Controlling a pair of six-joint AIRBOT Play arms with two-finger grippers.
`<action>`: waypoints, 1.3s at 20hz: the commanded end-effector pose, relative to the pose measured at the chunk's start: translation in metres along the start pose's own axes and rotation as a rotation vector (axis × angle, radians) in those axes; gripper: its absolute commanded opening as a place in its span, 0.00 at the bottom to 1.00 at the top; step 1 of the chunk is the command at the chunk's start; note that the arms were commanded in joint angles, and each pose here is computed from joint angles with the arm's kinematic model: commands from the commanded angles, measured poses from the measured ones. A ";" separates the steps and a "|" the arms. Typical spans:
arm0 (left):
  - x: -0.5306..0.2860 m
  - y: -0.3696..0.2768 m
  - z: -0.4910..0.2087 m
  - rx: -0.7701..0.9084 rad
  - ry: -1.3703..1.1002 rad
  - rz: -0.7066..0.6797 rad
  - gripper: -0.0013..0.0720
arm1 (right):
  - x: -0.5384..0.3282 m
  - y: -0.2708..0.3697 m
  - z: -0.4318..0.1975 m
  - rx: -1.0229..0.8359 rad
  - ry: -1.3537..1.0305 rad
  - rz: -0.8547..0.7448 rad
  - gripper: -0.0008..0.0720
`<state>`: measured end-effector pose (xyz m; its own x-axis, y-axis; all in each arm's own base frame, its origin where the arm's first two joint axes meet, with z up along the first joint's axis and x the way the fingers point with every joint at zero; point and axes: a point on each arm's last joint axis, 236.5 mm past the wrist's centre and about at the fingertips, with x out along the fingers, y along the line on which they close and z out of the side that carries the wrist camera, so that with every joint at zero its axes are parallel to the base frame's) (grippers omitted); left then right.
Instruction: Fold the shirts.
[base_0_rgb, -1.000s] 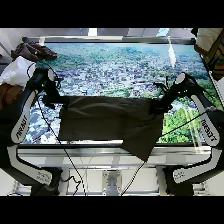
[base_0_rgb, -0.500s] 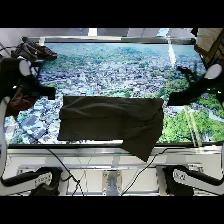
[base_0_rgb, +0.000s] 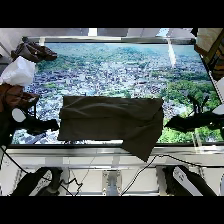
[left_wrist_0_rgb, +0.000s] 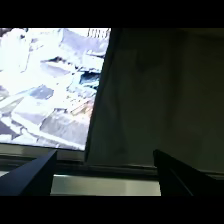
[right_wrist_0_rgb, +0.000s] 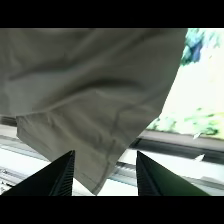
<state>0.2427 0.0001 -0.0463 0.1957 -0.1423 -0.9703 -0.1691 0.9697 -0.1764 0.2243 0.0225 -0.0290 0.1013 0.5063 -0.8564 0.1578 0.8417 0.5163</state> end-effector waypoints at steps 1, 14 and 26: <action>0.012 -0.015 0.009 -0.069 -0.088 -0.086 0.97 | 0.037 -0.006 -0.031 0.075 0.042 0.056 0.62; 0.010 -0.026 0.000 -0.086 -0.044 -0.130 0.97 | 0.077 -0.025 -0.039 0.220 0.056 0.064 0.61; 0.010 -0.026 -0.001 -0.085 -0.042 -0.130 0.97 | 0.084 -0.014 -0.028 0.232 0.016 0.139 0.21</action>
<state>0.2481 -0.0263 -0.0524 0.2603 -0.2552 -0.9312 -0.2211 0.9231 -0.3148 0.1992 0.0512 -0.1144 0.1065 0.5868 -0.8027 0.3710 0.7256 0.5796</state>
